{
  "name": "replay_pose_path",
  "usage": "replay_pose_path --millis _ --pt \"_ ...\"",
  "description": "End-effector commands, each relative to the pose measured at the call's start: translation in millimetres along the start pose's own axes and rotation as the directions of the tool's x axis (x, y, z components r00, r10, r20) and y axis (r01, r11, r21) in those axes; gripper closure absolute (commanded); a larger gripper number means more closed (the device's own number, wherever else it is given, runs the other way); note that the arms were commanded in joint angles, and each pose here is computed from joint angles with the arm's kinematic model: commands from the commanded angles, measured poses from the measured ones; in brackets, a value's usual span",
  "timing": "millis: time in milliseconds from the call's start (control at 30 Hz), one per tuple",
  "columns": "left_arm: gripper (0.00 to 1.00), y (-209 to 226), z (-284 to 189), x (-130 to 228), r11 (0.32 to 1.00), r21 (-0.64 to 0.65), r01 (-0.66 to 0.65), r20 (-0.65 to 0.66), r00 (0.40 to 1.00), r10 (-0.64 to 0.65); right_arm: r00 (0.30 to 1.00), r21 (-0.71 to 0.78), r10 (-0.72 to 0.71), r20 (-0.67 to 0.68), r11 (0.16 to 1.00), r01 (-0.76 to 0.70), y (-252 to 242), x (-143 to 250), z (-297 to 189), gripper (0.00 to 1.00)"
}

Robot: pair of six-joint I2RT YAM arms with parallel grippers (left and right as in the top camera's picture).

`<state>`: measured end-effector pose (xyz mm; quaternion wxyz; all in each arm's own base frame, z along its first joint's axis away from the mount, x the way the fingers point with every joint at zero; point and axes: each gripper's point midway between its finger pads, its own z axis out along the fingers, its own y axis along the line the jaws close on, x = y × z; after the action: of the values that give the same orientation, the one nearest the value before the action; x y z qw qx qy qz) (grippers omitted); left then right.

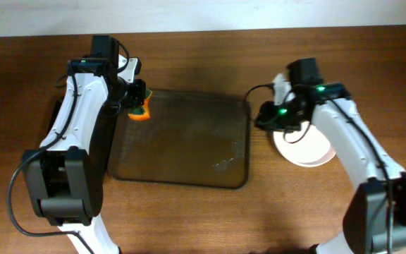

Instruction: Clean dirty plates on tray and stack at the side

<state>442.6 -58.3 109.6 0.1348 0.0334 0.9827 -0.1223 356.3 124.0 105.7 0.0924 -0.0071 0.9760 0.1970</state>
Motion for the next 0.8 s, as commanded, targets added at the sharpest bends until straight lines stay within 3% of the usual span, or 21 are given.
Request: replay_pose_path --millis 0,233,333,400,533,767 --pt "1.00 1 1 1 1.000 -0.003 0.015 -0.002 1.000 -0.015 0.993 0.076 0.013 -0.117 0.997 -0.004 7 23 39 0.58" --pt "1.00 1 1 1 1.000 -0.004 0.015 -0.002 1.000 -0.015 0.950 0.136 0.071 -0.303 0.990 -0.031 -17 77 76 0.59" --pt "1.00 1 1 1 1.000 -0.004 0.015 -0.002 1.000 -0.015 0.944 0.106 0.067 -0.323 0.994 -0.035 -18 94 90 0.65" --pt "1.00 1 1 1 1.000 -0.004 0.015 -0.002 1.000 -0.015 0.946 0.098 0.050 -0.320 0.995 -0.019 -14 95 94 0.72" --pt "1.00 1 1 1 1.000 -0.004 0.015 -0.002 1.000 -0.015 0.948 0.100 0.051 -0.315 0.995 -0.020 -16 94 94 0.96" --pt "1.00 1 1 1 1.000 -0.004 0.015 -0.002 1.000 -0.015 0.963 0.122 0.080 -0.259 0.991 -0.049 -47 75 87 0.96"
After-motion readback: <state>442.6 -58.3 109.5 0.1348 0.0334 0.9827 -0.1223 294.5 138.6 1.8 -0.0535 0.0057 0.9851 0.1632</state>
